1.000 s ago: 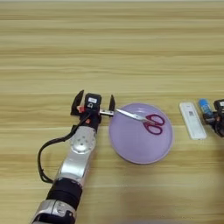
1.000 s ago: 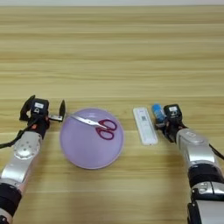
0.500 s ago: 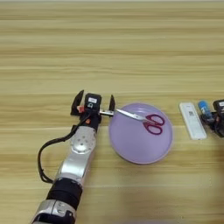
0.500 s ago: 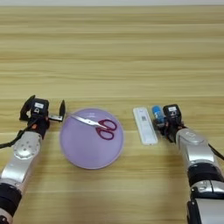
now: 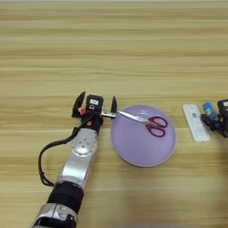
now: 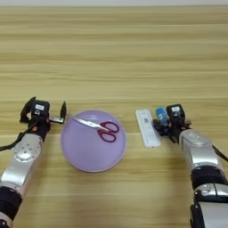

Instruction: Move the objects on the table

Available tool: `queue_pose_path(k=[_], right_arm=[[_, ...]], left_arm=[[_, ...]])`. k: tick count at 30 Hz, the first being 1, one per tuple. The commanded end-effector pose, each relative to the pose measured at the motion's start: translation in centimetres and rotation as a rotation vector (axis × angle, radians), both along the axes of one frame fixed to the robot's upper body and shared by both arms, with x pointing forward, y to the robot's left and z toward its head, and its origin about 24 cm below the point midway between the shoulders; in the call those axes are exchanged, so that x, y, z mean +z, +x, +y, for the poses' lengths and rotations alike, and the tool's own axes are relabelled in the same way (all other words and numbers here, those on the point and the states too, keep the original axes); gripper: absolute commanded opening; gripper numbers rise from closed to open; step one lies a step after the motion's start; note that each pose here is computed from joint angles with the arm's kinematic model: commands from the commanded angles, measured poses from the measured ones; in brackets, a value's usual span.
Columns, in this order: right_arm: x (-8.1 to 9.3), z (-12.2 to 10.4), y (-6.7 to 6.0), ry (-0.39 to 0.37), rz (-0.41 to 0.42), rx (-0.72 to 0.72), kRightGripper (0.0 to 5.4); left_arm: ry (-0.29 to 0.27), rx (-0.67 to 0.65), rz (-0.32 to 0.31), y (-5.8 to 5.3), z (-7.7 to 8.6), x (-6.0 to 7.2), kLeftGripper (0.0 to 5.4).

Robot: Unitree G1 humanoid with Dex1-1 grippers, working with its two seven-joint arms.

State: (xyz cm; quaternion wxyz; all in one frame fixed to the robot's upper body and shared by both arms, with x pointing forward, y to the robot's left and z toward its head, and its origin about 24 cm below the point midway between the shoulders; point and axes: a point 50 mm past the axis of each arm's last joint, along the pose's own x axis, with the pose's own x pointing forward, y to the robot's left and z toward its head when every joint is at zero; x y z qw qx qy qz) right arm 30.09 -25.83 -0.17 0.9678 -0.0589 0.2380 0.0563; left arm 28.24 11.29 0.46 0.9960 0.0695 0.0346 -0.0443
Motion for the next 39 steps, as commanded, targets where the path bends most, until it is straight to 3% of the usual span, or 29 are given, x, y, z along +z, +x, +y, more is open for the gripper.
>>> queue_pose_path(k=[1,10,21,28,32,36,39], right_arm=[[0.8,0.1,0.5,0.028,-0.054,-0.009,4.26],[1.3,0.6,0.6,0.04,-0.091,0.015,5.32],[1.9,1.3,0.7,0.068,-0.14,0.056,5.37],[2.6,2.2,0.6,0.073,-0.194,0.109,5.37],[3.1,3.5,0.2,0.06,-0.223,0.196,5.37],[3.4,4.8,-0.2,0.058,-0.239,0.261,5.37],[3.6,5.8,-0.5,0.058,-0.246,0.31,5.37]], left_arm=[[0.009,0.004,0.003,0.0,0.1,0.1,5.4],[0.008,0.005,0.003,0.1,0.0,0.1,5.4],[-0.01,0.032,-0.021,0.2,0.2,0.5,5.4],[-0.003,0.129,-0.04,0.4,1.5,0.8,5.4],[-0.006,0.192,-0.047,0.6,2.4,0.9,5.4],[-0.004,0.155,-0.055,0.6,1.9,1.0,5.4],[-0.003,0.153,-0.069,0.8,2.5,1.4,5.4]])
